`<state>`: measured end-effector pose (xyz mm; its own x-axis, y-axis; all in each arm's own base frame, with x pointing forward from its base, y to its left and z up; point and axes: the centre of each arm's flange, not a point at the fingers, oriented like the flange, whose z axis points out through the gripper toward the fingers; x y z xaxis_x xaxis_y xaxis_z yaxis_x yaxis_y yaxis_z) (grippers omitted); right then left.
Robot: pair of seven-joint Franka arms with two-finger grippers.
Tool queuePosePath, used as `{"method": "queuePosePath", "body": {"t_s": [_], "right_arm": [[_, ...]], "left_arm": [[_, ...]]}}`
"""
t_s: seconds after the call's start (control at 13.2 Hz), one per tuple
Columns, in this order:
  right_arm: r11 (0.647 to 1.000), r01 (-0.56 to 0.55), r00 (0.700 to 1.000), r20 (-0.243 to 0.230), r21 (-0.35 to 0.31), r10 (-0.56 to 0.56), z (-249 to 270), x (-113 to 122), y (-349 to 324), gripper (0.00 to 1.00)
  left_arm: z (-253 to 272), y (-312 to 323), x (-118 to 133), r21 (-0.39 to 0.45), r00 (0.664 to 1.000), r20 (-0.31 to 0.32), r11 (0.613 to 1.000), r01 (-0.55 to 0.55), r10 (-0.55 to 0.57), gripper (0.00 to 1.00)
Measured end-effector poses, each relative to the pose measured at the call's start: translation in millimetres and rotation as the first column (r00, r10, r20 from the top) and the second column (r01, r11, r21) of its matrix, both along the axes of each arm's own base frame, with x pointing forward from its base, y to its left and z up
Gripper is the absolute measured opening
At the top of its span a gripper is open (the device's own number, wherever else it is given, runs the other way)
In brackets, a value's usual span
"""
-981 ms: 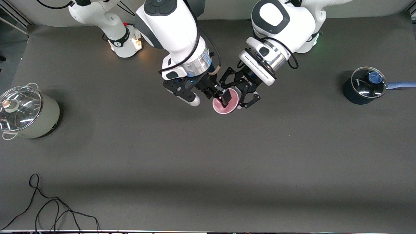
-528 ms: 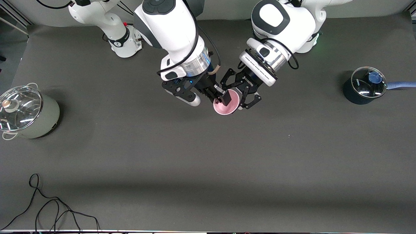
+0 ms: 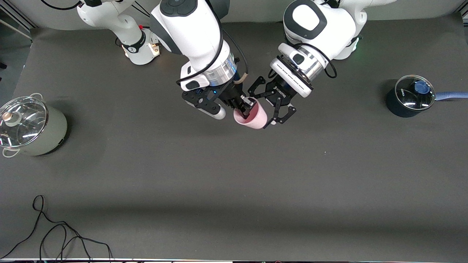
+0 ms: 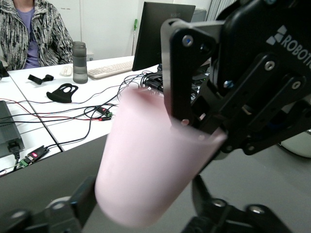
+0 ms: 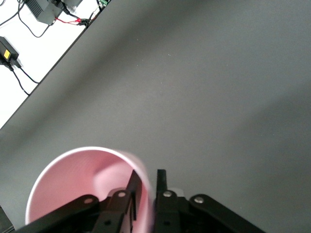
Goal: Transfer pink cup from left to right arm
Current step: 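Close the right gripper on the pink cup beside the left gripper, then open the left gripper and withdraw while the right gripper pulls cup away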
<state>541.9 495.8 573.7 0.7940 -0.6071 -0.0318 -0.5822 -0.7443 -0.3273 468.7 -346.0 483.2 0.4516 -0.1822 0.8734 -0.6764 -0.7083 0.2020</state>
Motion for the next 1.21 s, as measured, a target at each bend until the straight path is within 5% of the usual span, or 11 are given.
{"method": "queuePosePath", "body": {"t_s": [0.08,0.23,0.91,1.21], "right_arm": [[1.0,0.001,1.0,0.004,0.0,-0.001,2,2,-2,0.09],[1.0,0.0,1.0,0.017,0.001,0.0,7,5,-7,0.02],[0.998,-0.052,0.998,0.04,-0.018,0.053,10,10,-15,0.02],[0.967,-0.221,0.974,0.01,-0.13,0.225,7,56,-96,0.02]], "left_arm": [[0,0,0,-0.002,1.0,-0.001,1.0,-0.001,0.001,1.0],[1,0,0,-0.004,1.0,-0.002,1.0,-0.002,0.002,1.0],[3,18,7,0.029,0.996,0.016,0.995,-0.094,0.093,1.0],[1,78,42,0.041,0.975,0.019,0.975,-0.22,0.219,1.0]]}}
